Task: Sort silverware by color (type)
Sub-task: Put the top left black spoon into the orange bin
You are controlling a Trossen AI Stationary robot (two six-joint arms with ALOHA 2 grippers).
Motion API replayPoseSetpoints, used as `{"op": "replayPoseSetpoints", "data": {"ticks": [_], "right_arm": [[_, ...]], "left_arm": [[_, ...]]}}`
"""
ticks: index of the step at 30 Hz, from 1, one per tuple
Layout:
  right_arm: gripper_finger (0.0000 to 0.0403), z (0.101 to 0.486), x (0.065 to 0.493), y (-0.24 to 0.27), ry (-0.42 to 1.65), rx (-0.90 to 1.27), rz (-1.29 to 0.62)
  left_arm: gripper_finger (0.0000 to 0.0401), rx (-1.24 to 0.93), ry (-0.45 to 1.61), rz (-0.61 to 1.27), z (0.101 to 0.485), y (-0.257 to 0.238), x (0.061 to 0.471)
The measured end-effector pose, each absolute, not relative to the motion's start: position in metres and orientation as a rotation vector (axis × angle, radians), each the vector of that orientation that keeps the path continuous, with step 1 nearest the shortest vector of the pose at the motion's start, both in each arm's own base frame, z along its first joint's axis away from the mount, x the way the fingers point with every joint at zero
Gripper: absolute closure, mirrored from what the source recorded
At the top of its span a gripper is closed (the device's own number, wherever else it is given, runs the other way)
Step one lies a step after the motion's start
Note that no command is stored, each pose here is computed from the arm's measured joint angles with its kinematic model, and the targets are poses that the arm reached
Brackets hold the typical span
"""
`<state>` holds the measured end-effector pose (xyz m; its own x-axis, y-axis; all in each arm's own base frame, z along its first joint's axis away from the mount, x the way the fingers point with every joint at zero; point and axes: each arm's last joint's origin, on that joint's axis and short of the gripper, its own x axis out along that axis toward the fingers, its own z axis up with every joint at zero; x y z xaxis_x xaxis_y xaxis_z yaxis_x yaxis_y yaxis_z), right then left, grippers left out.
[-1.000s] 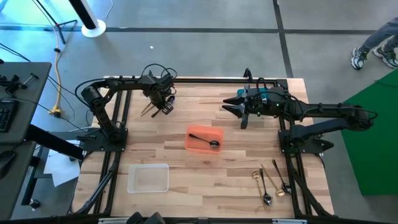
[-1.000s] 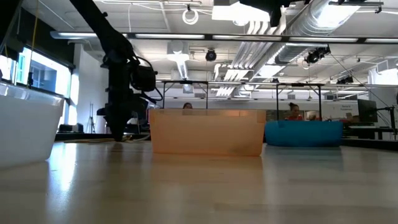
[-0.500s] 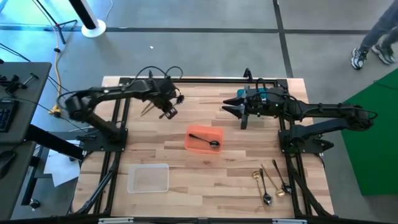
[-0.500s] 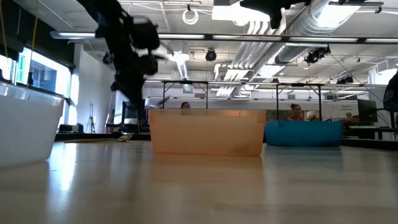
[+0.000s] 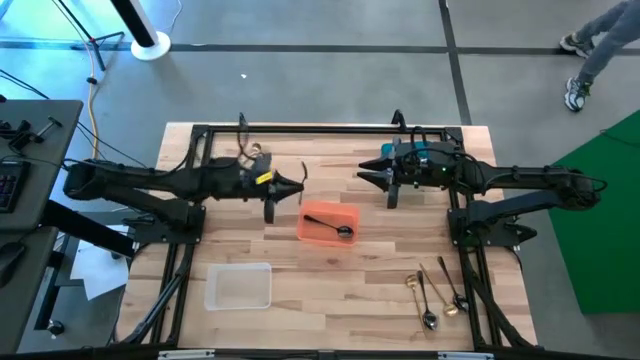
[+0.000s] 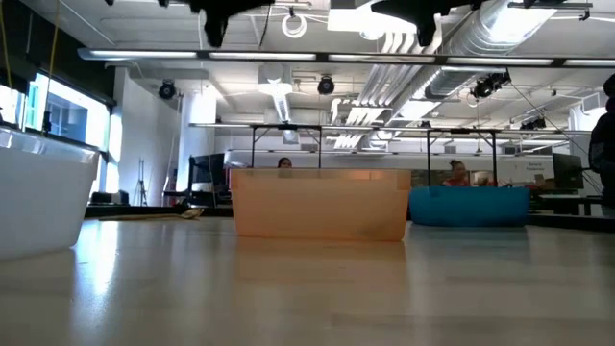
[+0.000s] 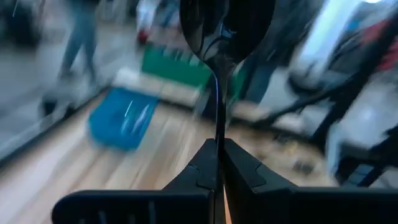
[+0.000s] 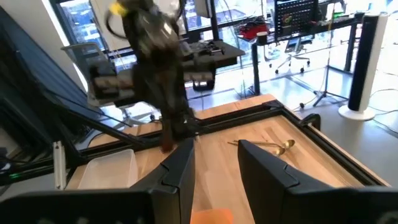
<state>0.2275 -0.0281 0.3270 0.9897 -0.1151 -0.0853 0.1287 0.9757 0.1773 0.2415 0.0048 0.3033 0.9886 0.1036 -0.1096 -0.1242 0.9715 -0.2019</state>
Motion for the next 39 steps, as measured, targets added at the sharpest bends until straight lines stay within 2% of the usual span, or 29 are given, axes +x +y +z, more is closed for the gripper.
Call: {"op": "replayPoseSetpoints", "data": {"ticks": [4,7,15,39], "right_arm": [[0.0295,0.329,0.228,-0.026,0.061,0.182,-0.063],[0.0295,0.330,0.228,-0.022,0.047,0.180,-0.025],[0.0295,0.331,0.229,-0.013,0.045,0.080,0.020],[0.0295,0.334,0.229,-0.012,0.018,0.081,0.026]], "left_arm": [[0.0401,-0.098,-0.073,0.048,0.321,-0.009,0.242],[0.0401,-0.072,-0.125,0.049,0.326,-0.012,0.241],[0.0401,-0.064,-0.085,0.085,0.322,-0.005,0.241],[0.0401,-0.053,-0.089,0.095,0.322,0.000,0.241]]}}
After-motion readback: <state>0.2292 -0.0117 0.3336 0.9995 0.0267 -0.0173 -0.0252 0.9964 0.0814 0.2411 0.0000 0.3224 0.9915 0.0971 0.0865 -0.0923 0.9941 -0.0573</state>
